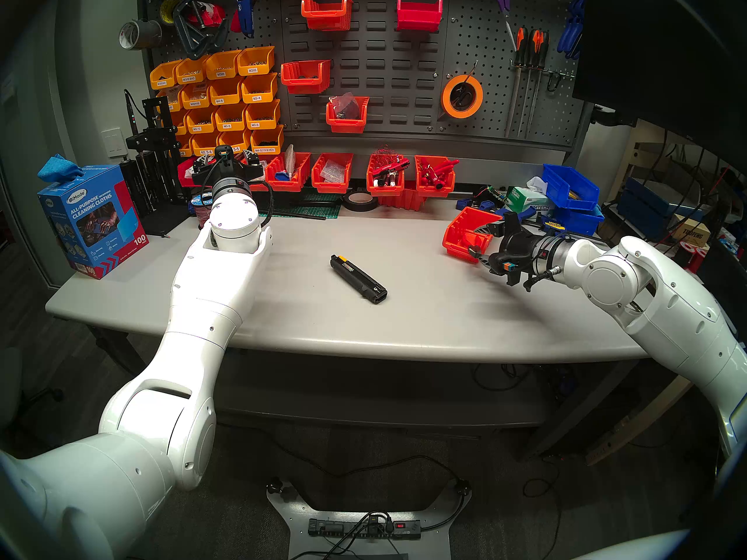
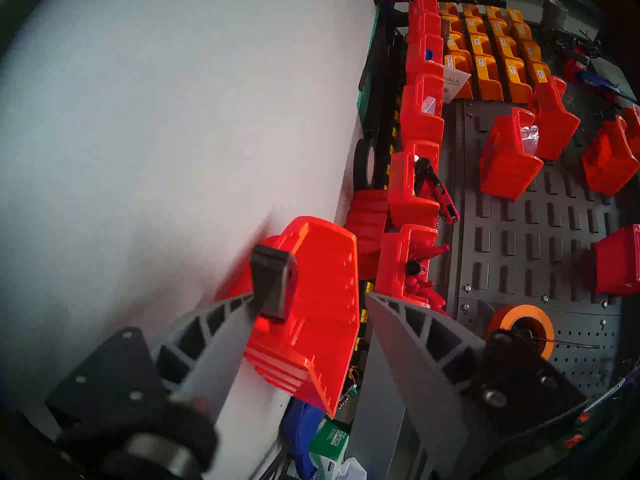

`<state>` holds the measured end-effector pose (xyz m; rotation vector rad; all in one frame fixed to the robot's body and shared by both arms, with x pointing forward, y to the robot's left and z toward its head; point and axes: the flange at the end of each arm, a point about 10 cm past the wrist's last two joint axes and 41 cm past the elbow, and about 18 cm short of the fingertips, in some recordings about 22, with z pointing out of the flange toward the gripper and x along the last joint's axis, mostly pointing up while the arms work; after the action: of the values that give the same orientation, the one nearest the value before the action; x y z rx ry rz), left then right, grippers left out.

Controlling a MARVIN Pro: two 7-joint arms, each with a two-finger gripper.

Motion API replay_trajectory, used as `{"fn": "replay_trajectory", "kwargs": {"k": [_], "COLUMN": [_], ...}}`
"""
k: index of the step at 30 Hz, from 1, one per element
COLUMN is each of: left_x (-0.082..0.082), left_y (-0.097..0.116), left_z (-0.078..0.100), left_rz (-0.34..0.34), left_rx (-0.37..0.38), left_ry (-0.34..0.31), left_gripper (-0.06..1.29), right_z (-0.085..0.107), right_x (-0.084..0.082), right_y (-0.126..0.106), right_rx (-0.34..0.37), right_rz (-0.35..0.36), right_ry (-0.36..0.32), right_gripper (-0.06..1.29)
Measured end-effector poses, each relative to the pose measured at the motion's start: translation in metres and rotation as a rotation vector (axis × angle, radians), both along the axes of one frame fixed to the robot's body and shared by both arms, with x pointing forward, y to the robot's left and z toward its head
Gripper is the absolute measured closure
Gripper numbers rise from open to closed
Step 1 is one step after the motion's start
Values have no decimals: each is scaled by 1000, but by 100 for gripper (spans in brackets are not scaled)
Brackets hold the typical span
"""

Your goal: Take out tools from the storage box

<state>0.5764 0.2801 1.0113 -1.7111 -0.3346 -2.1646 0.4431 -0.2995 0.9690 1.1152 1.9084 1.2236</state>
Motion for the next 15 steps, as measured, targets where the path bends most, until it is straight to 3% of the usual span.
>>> {"fn": "replay_trajectory", "kwargs": {"k": [3,6,7,15], "left_x": [0,0,0,0], "left_y": [0,0,0,0], "left_z": [0,0,0,0], "left_rz": [0,0,0,-1], "left_rx": [0,0,0,0], "left_ry": [0,0,0,0], "left_gripper": [-3,-3,-3,-3], "right_z": [-3,-4,-4,-4], "right_x": [1,0,0,-1], "right_y": [0,2,2,2], "right_rx": [0,0,0,1], "right_rz": [0,1,0,-5], "right_ry": [10,18,20,26], "right_gripper": [40,60,74,83]}}
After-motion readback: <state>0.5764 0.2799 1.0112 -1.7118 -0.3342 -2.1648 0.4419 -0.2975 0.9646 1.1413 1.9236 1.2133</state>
